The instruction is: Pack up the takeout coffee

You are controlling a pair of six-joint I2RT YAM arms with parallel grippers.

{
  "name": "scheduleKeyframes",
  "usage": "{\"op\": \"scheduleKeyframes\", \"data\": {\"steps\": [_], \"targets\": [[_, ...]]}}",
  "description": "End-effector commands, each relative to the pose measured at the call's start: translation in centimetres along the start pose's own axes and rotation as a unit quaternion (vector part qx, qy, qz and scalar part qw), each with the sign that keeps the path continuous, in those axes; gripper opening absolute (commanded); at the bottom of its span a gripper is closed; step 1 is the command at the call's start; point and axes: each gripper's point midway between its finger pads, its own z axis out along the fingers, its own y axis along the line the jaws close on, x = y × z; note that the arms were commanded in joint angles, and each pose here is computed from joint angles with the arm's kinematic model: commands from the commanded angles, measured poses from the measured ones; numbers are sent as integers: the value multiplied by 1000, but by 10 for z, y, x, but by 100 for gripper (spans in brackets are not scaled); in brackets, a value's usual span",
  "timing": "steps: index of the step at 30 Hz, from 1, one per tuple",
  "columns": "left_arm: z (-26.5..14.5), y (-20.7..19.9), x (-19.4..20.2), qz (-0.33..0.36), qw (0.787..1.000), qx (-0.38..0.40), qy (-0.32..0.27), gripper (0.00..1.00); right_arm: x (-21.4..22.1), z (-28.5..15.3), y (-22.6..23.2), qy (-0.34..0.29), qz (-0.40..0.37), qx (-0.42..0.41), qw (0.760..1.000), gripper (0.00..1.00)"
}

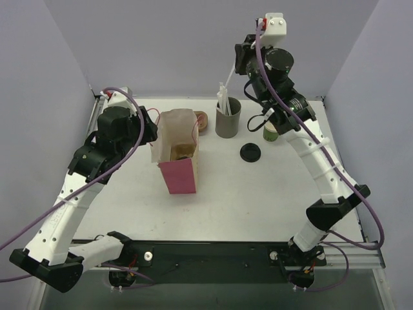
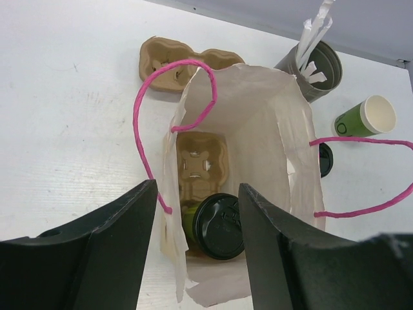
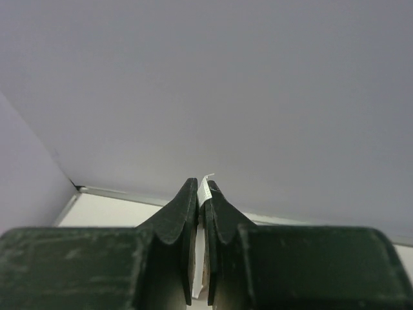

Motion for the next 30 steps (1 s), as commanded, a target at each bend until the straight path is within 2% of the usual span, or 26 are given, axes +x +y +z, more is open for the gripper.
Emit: {"op": "scheduleKeyframes", "data": {"steps": [1,5,9,13,19,23,26,27,28,30], "targets": [[-16,6,-5,-10,1000,0,-14,64,-72,-35,26,-99,45,-50,993,0],[-23,12,-3,-10,1000,-8,-15,64,-95,-56,54,-124,65,-94,986,0],[-28,19,0,-15,1000,-21,-14,64,-95,-66,90,-118,84,-146,979,0],[-34,27,2,-20,999,-34,-17,64,-55,-68,135,-71,63,-184,978,0],[-41,36,8,-31,998,-53,-8,66,33,-70,160,15,37,-206,978,0],[-42,39,16,-33,998,-57,2,70,74,-71,172,55,23,-212,975,1],[-42,38,17,-31,998,-53,5,73,89,-72,178,73,19,-214,974,10],[-42,38,18,-31,998,-53,8,82,92,-72,180,80,16,-216,973,13],[-41,37,19,-30,998,-51,11,90,95,-71,181,84,14,-216,973,25],[-40,33,21,-29,999,-42,19,91,89,-72,184,84,13,-220,972,42]]}}
